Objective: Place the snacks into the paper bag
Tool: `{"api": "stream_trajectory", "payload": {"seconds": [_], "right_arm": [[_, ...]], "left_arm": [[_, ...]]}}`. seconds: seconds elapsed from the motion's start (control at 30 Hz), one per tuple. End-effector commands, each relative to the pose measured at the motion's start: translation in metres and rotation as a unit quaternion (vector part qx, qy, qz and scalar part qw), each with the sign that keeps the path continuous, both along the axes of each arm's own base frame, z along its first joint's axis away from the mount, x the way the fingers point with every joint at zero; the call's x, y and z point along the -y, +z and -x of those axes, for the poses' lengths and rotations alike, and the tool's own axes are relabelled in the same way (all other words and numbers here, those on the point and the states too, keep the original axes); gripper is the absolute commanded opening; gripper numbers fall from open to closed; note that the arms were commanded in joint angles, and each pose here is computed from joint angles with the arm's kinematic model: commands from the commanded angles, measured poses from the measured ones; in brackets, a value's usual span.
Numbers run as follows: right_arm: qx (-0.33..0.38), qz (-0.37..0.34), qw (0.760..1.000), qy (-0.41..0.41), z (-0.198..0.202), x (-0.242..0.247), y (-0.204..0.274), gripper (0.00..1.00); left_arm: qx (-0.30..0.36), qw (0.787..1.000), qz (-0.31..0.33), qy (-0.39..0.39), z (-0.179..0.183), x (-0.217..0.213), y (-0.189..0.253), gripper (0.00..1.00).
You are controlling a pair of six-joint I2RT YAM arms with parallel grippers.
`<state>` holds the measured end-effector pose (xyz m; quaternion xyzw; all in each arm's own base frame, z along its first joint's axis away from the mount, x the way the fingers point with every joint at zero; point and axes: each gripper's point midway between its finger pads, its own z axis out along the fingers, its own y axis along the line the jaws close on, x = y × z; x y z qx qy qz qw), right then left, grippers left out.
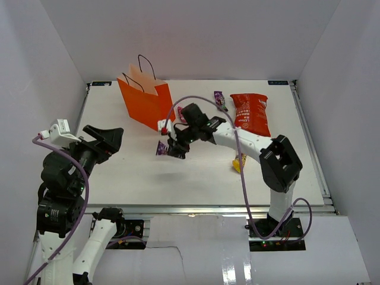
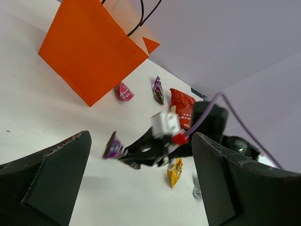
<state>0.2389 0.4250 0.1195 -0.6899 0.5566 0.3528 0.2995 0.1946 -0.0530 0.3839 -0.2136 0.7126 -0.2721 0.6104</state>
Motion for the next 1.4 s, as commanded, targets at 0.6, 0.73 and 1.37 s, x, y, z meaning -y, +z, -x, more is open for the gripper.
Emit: {"api": "stream_trajectory", "payload": {"seconds": [0.6,0.73,1.37], "right_arm": [[0.113,-0.404,0.885,-0.203,-0.171,-0.063,0.326,0.23],[0.148,-0.421,0.862,-0.242,-0.199,-0.070,0.319,0.23],[0.174,-0.380,0.876,-0.241,-0.214,-0.087,0.261,0.55]], "left_arm": [[0.002,0.999,0.012,-0.034,-0.010,0.014,-0.012,0.98],[-0.001,0.999,0.019,-0.038,-0.007,0.016,-0.016,0.98],[-0.021,0.998,0.025,-0.050,-0.015,0.022,-0.023,0.98]]}}
